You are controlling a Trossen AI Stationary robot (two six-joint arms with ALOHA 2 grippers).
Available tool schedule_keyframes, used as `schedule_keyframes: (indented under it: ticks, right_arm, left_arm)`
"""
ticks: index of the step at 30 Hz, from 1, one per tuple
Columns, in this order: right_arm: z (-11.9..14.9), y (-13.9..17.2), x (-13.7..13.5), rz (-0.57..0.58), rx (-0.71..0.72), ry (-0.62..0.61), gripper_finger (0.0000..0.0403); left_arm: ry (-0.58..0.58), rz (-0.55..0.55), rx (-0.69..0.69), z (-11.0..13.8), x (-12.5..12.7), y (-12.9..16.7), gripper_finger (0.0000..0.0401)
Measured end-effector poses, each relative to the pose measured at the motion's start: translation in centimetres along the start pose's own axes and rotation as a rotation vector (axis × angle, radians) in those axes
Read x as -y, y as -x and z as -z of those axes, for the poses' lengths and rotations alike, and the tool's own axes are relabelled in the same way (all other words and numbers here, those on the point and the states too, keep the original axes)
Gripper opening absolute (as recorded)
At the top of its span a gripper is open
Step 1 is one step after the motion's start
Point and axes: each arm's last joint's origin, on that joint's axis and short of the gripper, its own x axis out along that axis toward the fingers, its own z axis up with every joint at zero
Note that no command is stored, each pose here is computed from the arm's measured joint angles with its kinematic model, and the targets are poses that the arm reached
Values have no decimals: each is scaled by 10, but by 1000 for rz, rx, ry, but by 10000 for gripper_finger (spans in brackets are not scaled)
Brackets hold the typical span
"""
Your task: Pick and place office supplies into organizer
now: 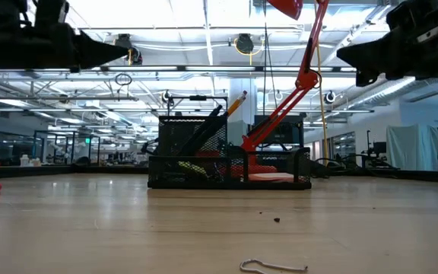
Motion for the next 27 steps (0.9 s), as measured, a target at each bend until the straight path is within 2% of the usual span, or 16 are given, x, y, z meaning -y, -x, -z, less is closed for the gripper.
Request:
schedule_keyframes:
  ticks: [6, 13, 18, 22, 27]
  right_arm:
    - [6, 2, -3, -28, -70, -21, 2]
    - [-3, 3, -3, -26, 19, 78, 2]
    - [-7, 3, -3, -20, 64, 106, 2]
    - [-8, 3, -3, -17, 79, 115, 2]
    - [-8, 3, -3, -20, 79, 54, 2]
  left_arm:
    - [38, 96, -126, 2, 8, 17, 0]
    - [32, 191, -160, 0, 22, 31, 0]
    - [-54, 297, -198, 5, 30, 36, 0]
    - [-101, 326, -273, 14, 31, 38, 1]
    - [-21, 349, -298, 16, 31, 37, 15]
